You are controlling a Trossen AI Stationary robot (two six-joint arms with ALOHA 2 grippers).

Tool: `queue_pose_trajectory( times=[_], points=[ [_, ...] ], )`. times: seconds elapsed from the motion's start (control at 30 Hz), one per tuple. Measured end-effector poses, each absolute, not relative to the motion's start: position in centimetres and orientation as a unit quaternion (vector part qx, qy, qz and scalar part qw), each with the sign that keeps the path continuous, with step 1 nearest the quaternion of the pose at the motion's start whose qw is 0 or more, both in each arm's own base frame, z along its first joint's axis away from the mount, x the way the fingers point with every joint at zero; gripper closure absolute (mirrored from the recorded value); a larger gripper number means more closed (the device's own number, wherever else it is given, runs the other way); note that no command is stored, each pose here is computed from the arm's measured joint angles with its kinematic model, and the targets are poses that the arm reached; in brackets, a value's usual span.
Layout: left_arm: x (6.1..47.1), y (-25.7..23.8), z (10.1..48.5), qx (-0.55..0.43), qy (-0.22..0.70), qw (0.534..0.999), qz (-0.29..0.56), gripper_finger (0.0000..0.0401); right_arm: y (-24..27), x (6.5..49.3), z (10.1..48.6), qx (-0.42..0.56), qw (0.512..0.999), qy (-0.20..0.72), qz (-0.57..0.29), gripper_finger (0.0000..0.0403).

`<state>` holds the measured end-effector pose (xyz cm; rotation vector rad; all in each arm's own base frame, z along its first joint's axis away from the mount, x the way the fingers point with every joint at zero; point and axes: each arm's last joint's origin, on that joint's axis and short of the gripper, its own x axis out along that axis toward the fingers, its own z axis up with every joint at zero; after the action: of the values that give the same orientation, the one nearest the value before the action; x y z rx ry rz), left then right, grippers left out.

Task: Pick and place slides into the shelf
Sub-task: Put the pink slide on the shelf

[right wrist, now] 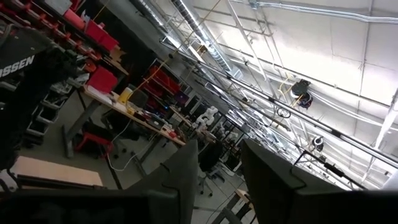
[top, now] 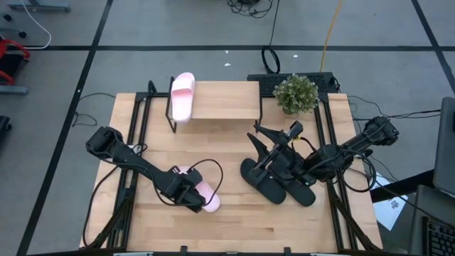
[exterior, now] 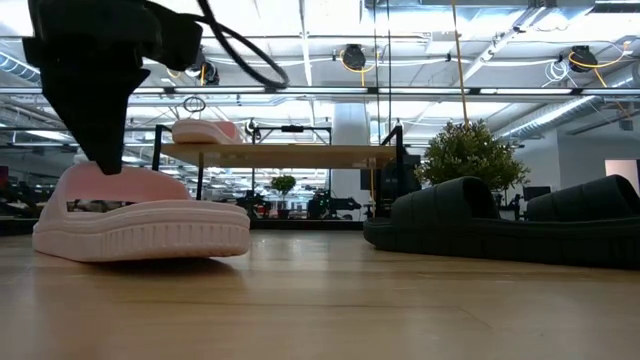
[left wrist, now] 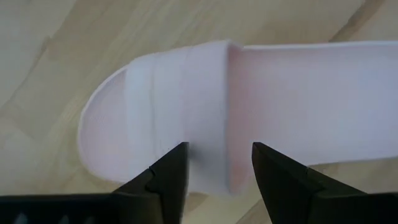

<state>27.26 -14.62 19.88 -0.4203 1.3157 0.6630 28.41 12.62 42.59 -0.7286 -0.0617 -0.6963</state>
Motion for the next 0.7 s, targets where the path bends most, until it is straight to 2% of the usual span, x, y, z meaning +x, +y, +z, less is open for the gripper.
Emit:
queue_pose_trajectory(
  times=[0.17, 0.5, 0.7],
  points=[
    [27.13, -14.28, 19.90, -0.182, 0.594, 0.717, 0.316, 0.0225, 12.63, 28.42, 42.57, -0.350, 0.875, -0.029, -0.333, 0.0287],
    [27.73, -14.71, 19.34, -0.173, 0.603, 0.727, 0.280, 0.0301, 12.63, 28.42, 42.58, -0.350, 0.875, -0.029, -0.333, 0.0287],
    [27.75, -14.69, 19.37, -0.169, 0.601, 0.730, 0.279, 0.0306, 12.63, 28.42, 42.58, -0.344, 0.878, -0.032, -0.333, 0.0287]
  ],
)
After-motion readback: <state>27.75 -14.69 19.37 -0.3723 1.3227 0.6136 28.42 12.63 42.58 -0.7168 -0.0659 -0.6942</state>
